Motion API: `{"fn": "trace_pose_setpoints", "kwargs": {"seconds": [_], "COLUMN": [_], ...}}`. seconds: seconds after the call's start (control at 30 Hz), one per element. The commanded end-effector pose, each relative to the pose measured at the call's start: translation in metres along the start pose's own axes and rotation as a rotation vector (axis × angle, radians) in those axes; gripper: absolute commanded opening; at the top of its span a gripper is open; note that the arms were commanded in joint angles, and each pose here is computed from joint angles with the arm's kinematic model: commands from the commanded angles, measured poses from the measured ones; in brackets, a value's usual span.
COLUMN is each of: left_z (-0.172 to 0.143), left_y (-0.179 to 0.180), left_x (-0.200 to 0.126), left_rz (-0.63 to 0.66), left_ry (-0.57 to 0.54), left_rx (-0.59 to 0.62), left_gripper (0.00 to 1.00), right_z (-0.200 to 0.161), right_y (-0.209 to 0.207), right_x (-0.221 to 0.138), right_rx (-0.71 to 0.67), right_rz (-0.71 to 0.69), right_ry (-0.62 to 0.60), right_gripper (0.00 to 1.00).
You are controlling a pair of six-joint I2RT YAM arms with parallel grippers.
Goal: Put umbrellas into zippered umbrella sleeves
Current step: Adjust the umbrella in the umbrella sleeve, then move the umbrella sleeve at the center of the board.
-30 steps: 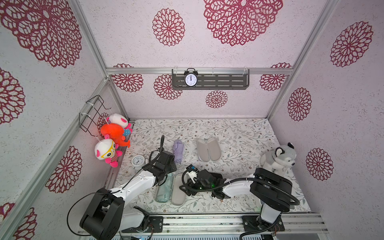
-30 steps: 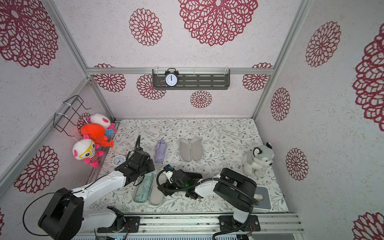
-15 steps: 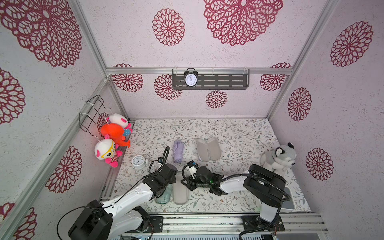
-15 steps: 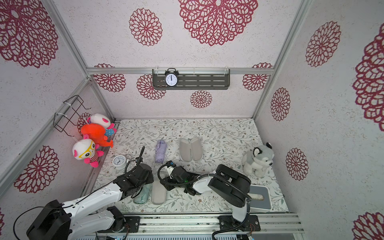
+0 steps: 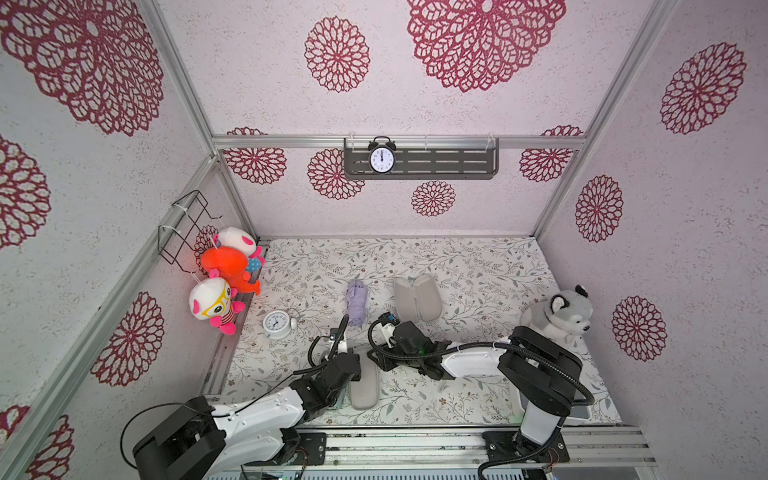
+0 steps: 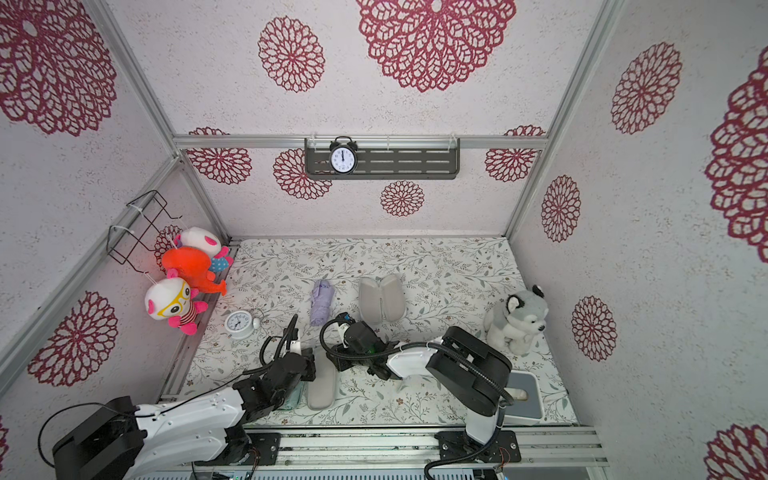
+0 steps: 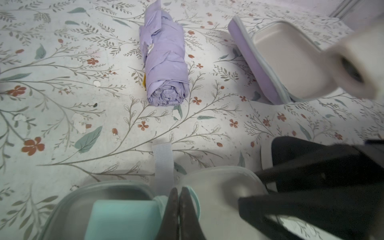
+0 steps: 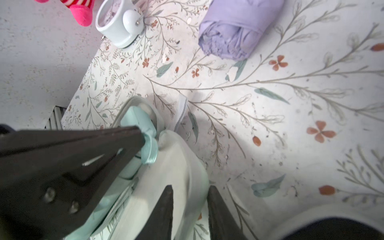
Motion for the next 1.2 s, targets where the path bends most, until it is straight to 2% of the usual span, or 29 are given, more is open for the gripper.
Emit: {"fn": "trace_pose_setpoints", "kwargs": {"seconds": [0.0, 0.1, 0.13, 0.17, 0.27, 0.37, 0.43, 0.6, 0.73, 0.93, 1.17], "left_z": [0.009, 0.004, 0.003, 0.003, 0.003, -0.002, -0.003, -0.004, -0.007, -0.006, -0.011], "left_y": [-0.001, 0.005, 0.008, 0.012, 0.014, 0.011, 0.008, 0.003, 0.002, -0.002, 0.004], "left_x": [-0.012, -0.02, -0.021, -0.021, -0.019, -0.011, -0.006, 0.0, 0.004, 0.006, 0.002], "left_rz": [-0.099, -0.162, -0.157, -0.133, -0.105, -0.086, -0.071, -0.048, -0.047, -0.064, -0.09], "left_ry": [-0.108, -0.101, -0.107, -0.114, -0.106, -0.07, -0.059, -0.037, -0.019, -0.005, -0.013], "left_rx": [-0.025, -0.031, -0.027, -0.038, -0.045, -0.014, -0.001, 0.028, 0.043, 0.039, 0.032], "left_gripper": [0.0, 0.0, 0.0, 0.04, 0.0, 0.0, 0.0, 0.0, 0.0, 0.0, 0.0], "right_z": [0.014, 0.015, 0.015, 0.016, 0.017, 0.015, 0.015, 0.018, 0.006, -0.016, -0.03], "right_y": [0.009, 0.011, 0.012, 0.014, 0.02, 0.023, 0.021, 0.023, 0.019, 0.028, 0.041], "right_x": [-0.002, -0.002, -0.002, -0.002, 0.002, 0.003, -0.005, -0.027, -0.036, -0.045, -0.036], "right_rx": [0.003, 0.012, 0.011, 0.009, 0.004, 0.01, 0.004, -0.066, 0.011, 0.056, 0.083], "right_rz": [0.025, 0.022, 0.029, 0.041, 0.054, 0.085, 0.048, -0.079, -0.138, -0.119, -0.018], "right_ry": [-0.065, -0.087, -0.094, -0.104, -0.102, -0.104, -0.115, -0.055, 0.028, 0.079, 0.096], "right_gripper": [0.31, 0.31, 0.32, 0.32, 0.31, 0.33, 0.42, 0.57, 0.65, 0.62, 0.6]}}
Point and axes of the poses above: each gripper's point midway between its finger pads, its own x axis out along the fingers, its own y axis along the line the jaws close on, z = x × y, the point moved 9 cm from there along -x, back along the fingers, and after that the axes turned 11 degrees about -x, right-handed, at the moved point
